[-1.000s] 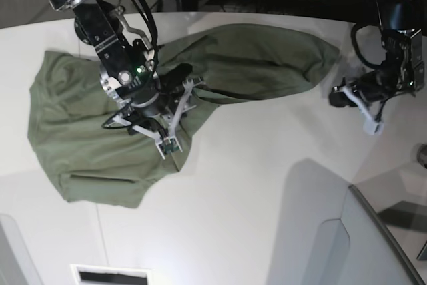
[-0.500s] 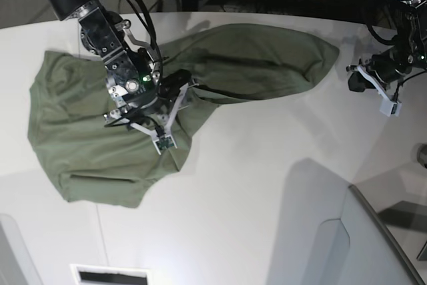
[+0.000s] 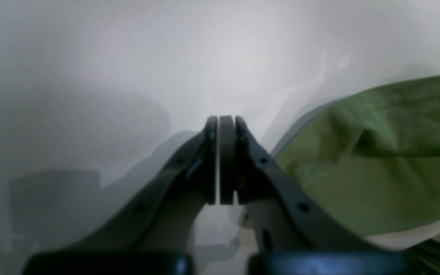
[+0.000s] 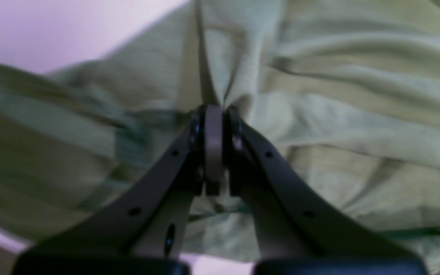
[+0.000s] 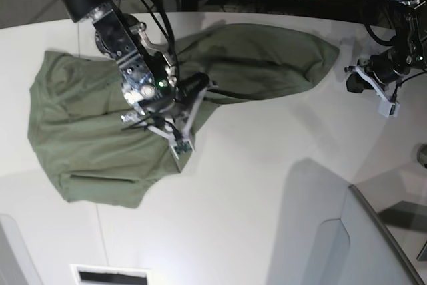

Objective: Layout the t-shirt on the table in an organized manner, then fold the t-shirt properly
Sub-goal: 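Drag the bunched shirt fabric with the right gripper toward the left gripper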

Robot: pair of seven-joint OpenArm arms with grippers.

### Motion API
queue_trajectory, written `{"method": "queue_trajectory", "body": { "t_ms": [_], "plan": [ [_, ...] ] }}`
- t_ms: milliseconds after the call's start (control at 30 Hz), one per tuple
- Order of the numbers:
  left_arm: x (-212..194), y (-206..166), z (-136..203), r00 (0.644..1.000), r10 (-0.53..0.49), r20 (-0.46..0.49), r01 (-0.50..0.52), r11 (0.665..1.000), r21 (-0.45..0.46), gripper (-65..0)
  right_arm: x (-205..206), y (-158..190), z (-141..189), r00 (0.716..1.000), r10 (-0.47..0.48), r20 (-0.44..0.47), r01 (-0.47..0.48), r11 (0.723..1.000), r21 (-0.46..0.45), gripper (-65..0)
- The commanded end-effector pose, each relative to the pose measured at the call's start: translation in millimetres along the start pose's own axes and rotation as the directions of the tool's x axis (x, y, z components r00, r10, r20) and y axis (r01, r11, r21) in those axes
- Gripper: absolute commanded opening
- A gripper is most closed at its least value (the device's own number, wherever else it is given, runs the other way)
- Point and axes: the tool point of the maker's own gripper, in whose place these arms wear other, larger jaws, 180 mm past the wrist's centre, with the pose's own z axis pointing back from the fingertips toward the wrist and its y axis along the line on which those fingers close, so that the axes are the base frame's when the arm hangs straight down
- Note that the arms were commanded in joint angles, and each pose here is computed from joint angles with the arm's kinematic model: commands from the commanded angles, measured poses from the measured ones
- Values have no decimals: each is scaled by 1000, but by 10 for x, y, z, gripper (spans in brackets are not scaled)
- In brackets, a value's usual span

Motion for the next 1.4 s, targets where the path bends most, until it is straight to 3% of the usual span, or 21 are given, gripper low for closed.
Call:
{"method": "queue_trajectory", "body": {
  "t_ms": [0,167,300,467,567,767,1067,1233,1300,1367],
  "plan": [
    [178,65,76,999,-21,45,21,1000,7,-650,379,65,86,995,14,95,-14,1000,8,-650],
    [172,69,79,999,-20,44,20,1000,8,-650,1080,221,230,973,47,226,-53,998,23,-650],
    [153,73,88,999,-22,40,22,1000,10,-650,1519,141,227,960,67,271,-67,998,-9,-648],
    [124,99,95,999,-22,31,21,1000,15,-650,1885,70,180,909,90,407,-80,996,-42,-647],
    [124,99,95,999,-22,31,21,1000,15,-650,1889,101,34,909,79,410,-75,997,-27,-647],
    [144,70,75,999,-29,31,29,1000,9,-650,1665,112,-293,942,-32,335,10,998,68,-647],
    [227,-1,26,998,-24,54,24,1000,-6,-650,1546,-100,-371,947,-29,320,21,999,27,-624],
    [239,1,32,998,-27,56,27,1000,-4,-650,1415,-497,-445,949,-126,290,134,991,-7,-617],
    [259,-1,32,998,-29,60,29,1000,-5,-650,1370,-594,-471,947,-159,278,170,985,-15,-576],
    [264,-7,28,998,-28,62,29,1000,-6,-650,1332,-634,-479,947,-171,272,183,983,-19,-483]
  ]
}}
